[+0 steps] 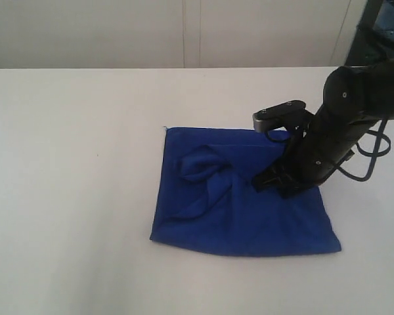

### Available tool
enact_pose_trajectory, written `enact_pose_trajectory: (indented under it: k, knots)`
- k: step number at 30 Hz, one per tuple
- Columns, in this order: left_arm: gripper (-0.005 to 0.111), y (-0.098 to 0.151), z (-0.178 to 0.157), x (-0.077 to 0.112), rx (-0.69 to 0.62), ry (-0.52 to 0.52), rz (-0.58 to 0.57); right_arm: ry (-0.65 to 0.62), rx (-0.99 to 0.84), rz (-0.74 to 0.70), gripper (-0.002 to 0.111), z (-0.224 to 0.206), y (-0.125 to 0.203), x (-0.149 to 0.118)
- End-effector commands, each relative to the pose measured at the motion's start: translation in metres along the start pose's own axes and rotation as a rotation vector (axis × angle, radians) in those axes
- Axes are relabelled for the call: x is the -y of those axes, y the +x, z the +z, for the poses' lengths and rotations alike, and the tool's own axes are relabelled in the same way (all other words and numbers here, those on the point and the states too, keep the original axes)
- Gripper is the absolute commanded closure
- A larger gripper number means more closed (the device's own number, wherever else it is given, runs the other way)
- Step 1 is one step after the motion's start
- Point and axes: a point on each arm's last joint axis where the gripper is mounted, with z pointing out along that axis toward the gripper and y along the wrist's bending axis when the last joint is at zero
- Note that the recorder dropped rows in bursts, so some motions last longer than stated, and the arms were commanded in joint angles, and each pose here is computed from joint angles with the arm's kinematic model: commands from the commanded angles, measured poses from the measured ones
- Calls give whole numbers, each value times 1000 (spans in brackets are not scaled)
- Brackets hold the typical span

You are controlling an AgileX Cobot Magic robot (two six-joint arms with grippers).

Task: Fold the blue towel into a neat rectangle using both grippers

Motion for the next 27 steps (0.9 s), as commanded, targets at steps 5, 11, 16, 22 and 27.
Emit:
enact_pose_trajectory:
  k: [5,11,16,22,27]
  knots:
    - [107,2,0,1,-4,9,1,-6,-28,-2,107,4,3,-1]
    - [107,2,0,1,-4,9,1,-6,-38,-1,88,9,3,0]
    - [107,2,0,1,-4,9,1,-5,-32,-1,82,9,3,0]
    - [107,2,0,1,-4,9,1,-4,-24,-1,104,9,2,0]
    - [107,2,0,1,-4,9,1,-4,-24,-1,108,9,2,0]
